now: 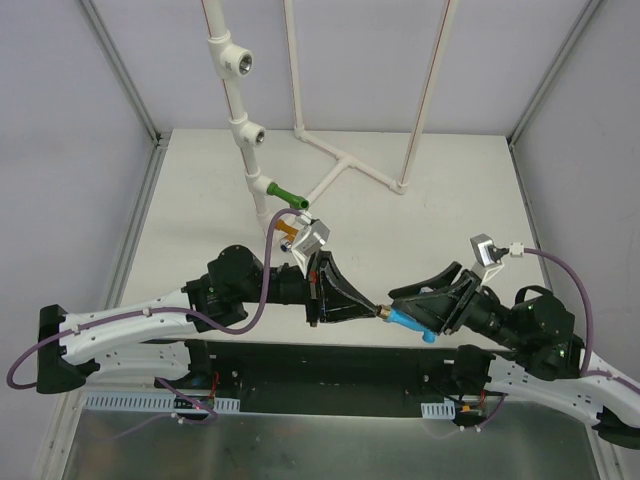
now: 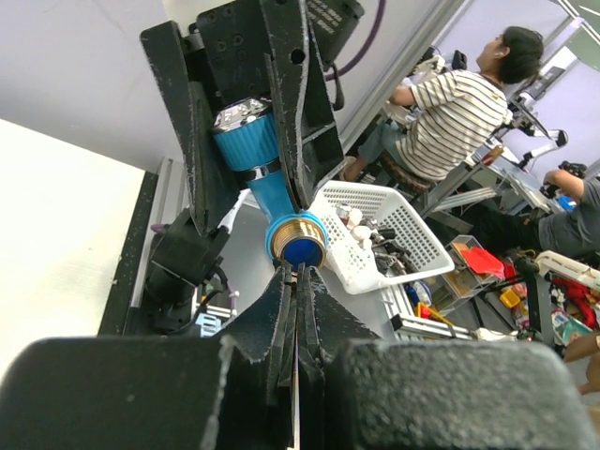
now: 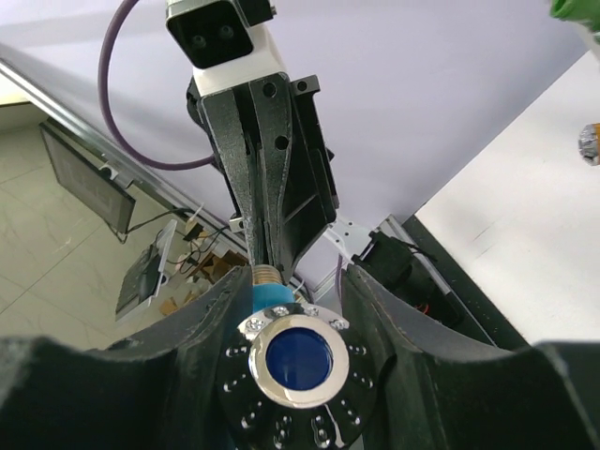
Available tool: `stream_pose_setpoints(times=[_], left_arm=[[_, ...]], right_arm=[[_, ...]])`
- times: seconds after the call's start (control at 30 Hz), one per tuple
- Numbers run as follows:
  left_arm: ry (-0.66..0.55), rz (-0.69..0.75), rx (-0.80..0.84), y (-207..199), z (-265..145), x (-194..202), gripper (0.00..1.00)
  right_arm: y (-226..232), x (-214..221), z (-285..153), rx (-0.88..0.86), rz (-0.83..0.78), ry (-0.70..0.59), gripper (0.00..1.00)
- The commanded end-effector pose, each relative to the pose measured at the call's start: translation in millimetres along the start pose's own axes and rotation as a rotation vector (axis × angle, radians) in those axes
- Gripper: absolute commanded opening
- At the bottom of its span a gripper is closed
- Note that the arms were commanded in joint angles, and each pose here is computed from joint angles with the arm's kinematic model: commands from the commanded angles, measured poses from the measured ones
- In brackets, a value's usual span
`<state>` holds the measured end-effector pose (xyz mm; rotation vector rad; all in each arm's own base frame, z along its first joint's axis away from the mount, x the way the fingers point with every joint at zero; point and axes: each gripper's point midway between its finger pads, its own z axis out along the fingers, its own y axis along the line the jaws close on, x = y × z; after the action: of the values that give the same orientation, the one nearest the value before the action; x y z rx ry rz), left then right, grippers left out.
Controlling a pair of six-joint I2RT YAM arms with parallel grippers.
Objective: Install the water faucets
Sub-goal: Pick up the water faucet from the center of the board.
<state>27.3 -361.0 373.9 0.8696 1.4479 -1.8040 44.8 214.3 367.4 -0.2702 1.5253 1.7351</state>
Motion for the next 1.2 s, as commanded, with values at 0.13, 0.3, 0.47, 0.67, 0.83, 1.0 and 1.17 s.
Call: stream_pose_setpoints(times=[0.13,0.3,0.47,0.67,0.83,1.0,1.17], left_arm=[[-0.079,-0.002,-0.051,11.7,-3.1,-8.1,0.00],[-0.067,-0.013,-0.041,11.5,0.8,-6.1,0.00],[-0.057,-0.014,-0.029,11.4,5.4,-5.5,0.00],[-0.048,-0.026,-0.036,15.0,5.1,-0.4,0.00],[-0.049,-0.037,-0.051,19.5,3.6,3.5,0.00],[-0.048,-0.028,-0.042,17.2,7.9,-1.4,0.00],[-0.042,-0.013,-0.035,13.8,12.8,-7.8,0.00]], right_arm=[[-10.5,-25.0,-4.8,0.094,-0.038,-0.107,0.00],[-9.2,-28.6,-1.3,0.100,-0.046,-0.114,0.00],[-12.1,-27.3,-0.7,0.111,-0.039,-0.113,0.00],[-9.7,-45.5,-13.1,0.100,-0.036,-0.214,0.00],[-4.6,-52.0,-16.4,0.091,-0.045,-0.233,0.00],[-10.5,-38.8,-5.2,0.133,-0.060,-0.147,0.00],[-15.6,-20.6,2.3,0.154,-0.074,-0.045,0.00]])
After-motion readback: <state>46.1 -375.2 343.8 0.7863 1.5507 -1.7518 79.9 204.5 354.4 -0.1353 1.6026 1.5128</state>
